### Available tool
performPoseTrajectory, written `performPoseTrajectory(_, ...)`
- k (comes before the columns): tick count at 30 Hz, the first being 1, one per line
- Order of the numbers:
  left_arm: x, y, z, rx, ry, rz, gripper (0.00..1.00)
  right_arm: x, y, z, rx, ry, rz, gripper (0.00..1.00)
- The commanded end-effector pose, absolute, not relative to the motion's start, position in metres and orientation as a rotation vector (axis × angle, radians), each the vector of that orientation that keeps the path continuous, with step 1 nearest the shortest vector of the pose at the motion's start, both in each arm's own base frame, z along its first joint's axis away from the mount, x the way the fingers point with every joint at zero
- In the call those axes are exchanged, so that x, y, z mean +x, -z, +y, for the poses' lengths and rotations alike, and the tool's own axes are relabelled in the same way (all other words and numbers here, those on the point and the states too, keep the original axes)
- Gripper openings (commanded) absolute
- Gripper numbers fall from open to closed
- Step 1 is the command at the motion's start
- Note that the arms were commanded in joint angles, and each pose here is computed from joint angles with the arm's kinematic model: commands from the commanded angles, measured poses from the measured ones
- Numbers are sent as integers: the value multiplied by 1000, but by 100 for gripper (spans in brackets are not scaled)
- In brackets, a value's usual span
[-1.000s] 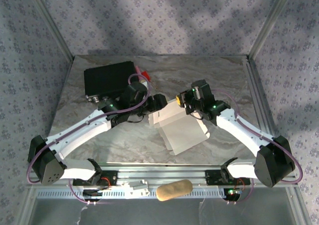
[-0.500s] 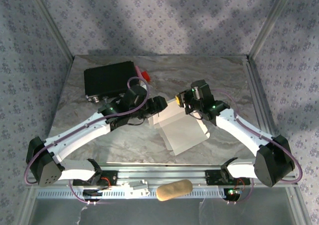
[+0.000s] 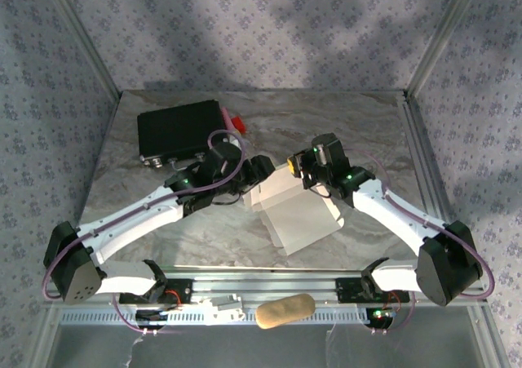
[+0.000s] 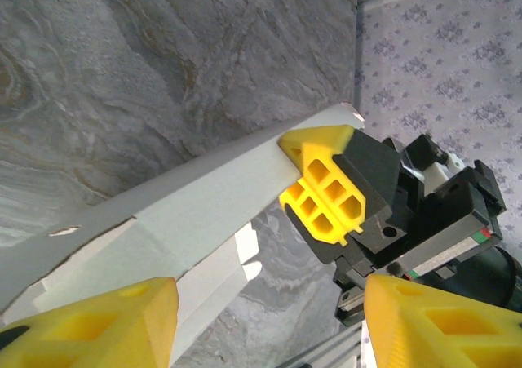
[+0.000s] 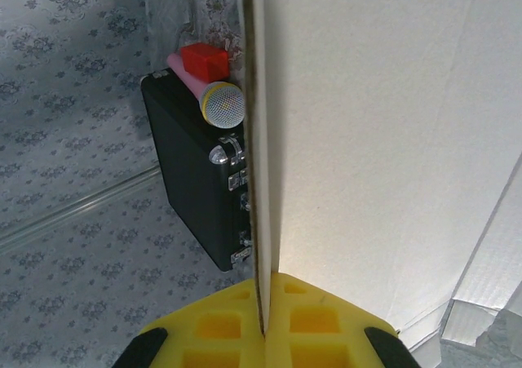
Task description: Fold the paper box
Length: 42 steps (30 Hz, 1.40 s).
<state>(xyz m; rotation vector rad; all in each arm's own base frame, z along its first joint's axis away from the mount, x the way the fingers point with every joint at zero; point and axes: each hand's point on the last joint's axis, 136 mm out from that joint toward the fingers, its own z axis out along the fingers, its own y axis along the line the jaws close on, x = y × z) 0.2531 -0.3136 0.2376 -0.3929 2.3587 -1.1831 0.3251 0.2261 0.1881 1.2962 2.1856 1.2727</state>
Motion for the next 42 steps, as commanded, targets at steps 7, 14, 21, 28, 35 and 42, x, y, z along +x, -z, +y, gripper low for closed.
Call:
performPoseTrajectory(7,250,-248,-295,-403,1090,2345,66,325,-192,223,1306,-1288,2143,0)
performPoseTrajectory(14,253,-240,-307,-405,1120,2364,67,325,-195,223,1298,-1288,2137,0)
performPoseTrajectory(21,253,-235,-318,-406,1154,2373,67,326,-194,223,1298,-1289,2132,0)
performPoseTrajectory(28,256,-230,-326,-452,1203,2358,67,329,-197,225,1283,-1314,2107,0)
performPoseTrajectory(35,268,-228,-330,-535,1245,2315,64,329,-201,223,1269,-1340,2069,0)
performPoseTrajectory(42,279,-223,-332,-640,1292,2271,56,326,-203,221,1260,-1351,2038,0)
